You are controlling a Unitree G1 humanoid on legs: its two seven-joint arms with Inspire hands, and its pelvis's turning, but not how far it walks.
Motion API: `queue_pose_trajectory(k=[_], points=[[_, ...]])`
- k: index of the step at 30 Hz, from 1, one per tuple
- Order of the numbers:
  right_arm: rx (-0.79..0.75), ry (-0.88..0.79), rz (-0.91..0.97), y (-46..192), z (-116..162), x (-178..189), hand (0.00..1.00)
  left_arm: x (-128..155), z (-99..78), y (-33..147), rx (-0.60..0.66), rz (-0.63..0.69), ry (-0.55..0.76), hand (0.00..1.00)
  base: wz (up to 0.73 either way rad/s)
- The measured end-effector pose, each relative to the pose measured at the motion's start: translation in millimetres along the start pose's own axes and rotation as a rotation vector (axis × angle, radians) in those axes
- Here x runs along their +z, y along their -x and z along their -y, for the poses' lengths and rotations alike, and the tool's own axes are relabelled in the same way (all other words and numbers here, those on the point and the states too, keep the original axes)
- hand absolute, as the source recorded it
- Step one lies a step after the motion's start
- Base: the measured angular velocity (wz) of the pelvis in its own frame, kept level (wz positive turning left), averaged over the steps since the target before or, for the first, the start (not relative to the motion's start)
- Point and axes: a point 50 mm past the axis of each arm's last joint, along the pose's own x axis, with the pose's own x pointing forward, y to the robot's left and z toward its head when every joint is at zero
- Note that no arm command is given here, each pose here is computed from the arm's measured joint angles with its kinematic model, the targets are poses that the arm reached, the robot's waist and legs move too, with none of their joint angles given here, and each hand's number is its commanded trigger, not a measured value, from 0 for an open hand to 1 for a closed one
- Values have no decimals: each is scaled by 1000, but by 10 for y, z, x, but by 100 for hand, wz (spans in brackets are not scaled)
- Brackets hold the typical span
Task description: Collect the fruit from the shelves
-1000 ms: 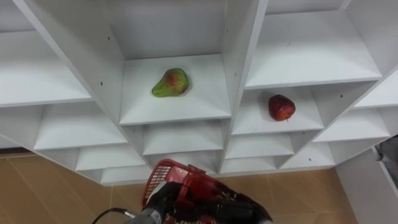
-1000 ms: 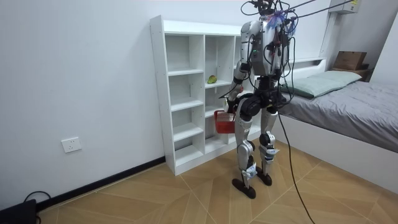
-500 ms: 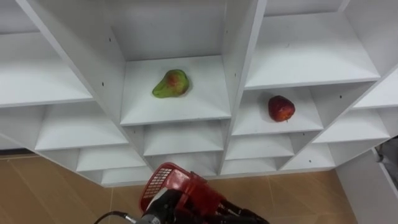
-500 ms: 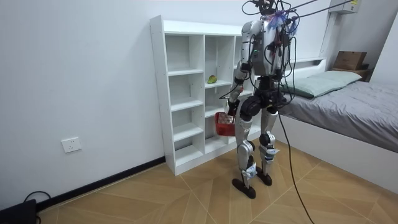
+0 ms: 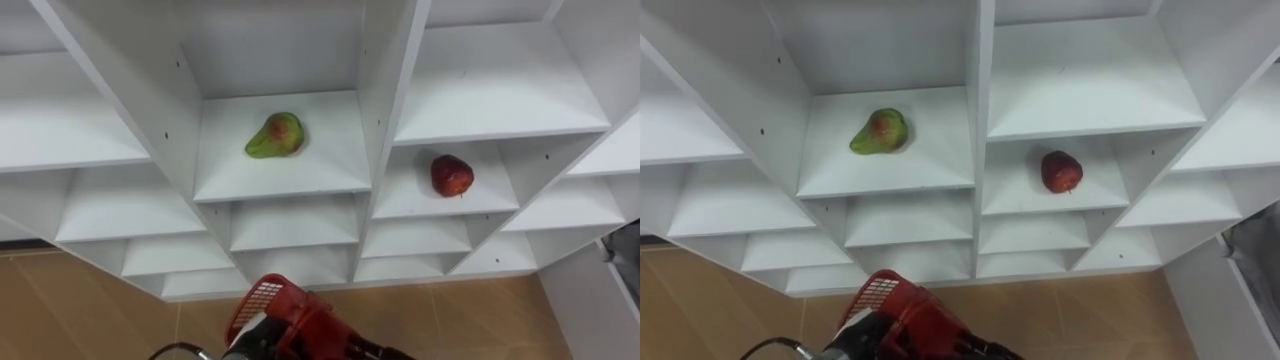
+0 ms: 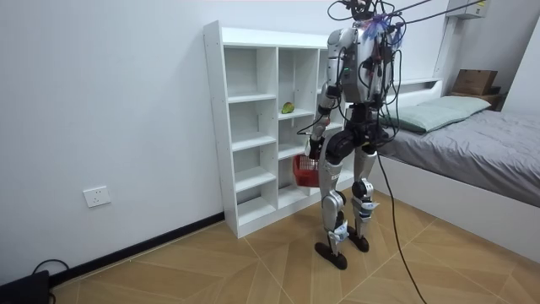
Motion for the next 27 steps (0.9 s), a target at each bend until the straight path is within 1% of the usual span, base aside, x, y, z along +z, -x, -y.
queue_pose_trajectory(k=[4, 10, 13, 20, 27], points=[[0, 0, 0, 2, 4, 0, 0, -5, 2, 0, -5, -3, -3, 100, 0], [9, -4, -8, -4, -17, -5, 0, -86, -8, 6, -3, -46, -2, 100, 0], [23, -2, -2, -20, -61, 10, 0, -93, -25, 8, 11, -51, 0, 100, 0], [-4, -15, 15, -12, -33, 38, 0, -121, -50, 18, 43, -57, 0, 100, -1], [-9, -63, 38, -8, -27, 56, 0, -207, -122, 46, 79, -82, 59, 100, -2]])
